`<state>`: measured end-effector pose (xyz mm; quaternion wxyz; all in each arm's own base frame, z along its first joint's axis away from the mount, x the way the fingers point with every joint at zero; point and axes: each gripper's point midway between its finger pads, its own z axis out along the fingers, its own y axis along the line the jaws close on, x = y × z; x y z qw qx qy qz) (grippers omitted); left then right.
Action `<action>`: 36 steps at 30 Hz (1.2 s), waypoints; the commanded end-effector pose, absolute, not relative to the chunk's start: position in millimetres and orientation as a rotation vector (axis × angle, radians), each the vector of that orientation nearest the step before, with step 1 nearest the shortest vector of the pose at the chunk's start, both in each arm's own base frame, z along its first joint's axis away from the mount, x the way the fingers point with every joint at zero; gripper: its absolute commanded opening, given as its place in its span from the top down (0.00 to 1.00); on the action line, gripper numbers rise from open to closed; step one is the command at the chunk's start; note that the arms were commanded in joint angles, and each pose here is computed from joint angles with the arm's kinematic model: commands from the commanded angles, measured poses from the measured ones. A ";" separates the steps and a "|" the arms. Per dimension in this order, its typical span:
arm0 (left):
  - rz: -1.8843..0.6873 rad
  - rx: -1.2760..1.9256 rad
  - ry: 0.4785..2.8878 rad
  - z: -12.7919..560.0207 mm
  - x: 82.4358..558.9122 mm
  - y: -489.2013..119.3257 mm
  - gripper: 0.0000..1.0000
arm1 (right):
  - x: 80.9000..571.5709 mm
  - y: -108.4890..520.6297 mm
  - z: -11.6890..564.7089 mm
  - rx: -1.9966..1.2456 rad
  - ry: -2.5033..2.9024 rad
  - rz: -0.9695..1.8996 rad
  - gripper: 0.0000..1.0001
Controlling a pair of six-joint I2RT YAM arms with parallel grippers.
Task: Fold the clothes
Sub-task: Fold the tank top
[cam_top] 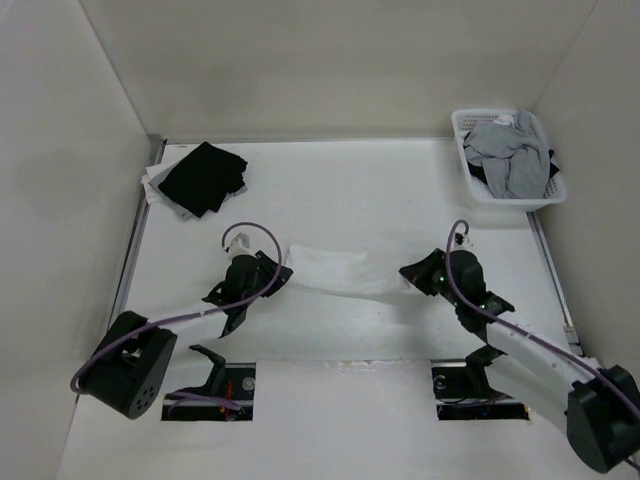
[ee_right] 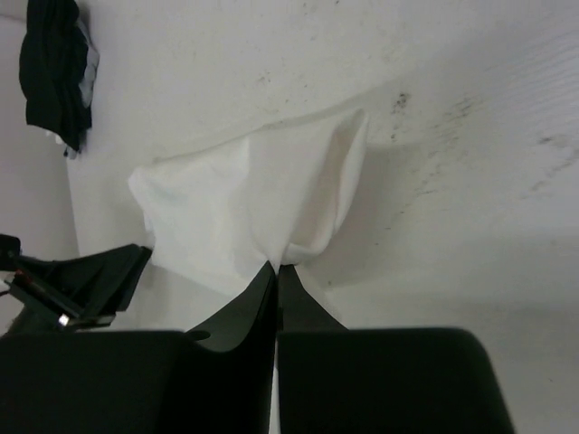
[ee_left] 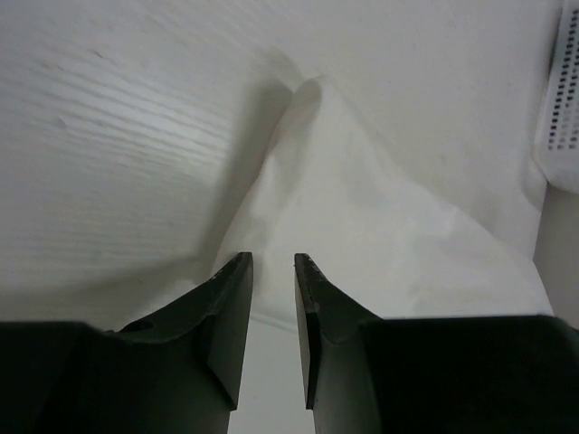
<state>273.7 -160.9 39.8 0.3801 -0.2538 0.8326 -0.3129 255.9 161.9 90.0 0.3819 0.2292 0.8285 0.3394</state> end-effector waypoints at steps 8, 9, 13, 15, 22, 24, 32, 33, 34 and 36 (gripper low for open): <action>-0.955 -0.578 2.021 99.5 245.2 -200.0 0.71 | 254.0 151.2 136.5 0.454 2.160 0.635 0.98; -0.955 -0.574 2.011 103.3 245.9 -198.0 0.71 | 255.8 158.6 143.1 0.431 2.167 0.626 0.98; -0.960 -0.555 1.981 113.7 246.8 -191.8 0.70 | 261.7 192.3 162.7 0.339 2.200 0.584 0.98; -0.962 -0.543 1.966 117.5 247.4 -188.4 0.70 | 262.7 213.0 171.9 0.291 2.223 0.576 0.98; -1.019 -0.511 1.929 127.2 246.1 -181.4 0.69 | 268.5 287.4 175.0 0.137 2.352 0.463 0.95; -1.032 -0.513 1.918 128.0 245.5 -178.0 0.69 | 271.1 310.1 166.6 0.107 2.392 0.435 0.94; -1.085 -0.530 1.865 132.5 241.2 -162.2 0.69 | 282.8 393.8 138.3 -0.004 2.452 0.410 0.70; -1.085 -0.532 1.864 132.0 240.9 -161.1 0.69 | 281.2 400.5 143.0 -0.017 2.438 0.431 0.67; -1.081 -0.526 1.865 131.8 240.8 -160.6 0.69 | 280.3 405.0 151.6 -0.026 2.413 0.460 0.65; -1.071 -0.514 1.867 132.8 241.7 -162.5 0.69 | 278.0 404.7 168.8 -0.034 2.367 0.516 0.62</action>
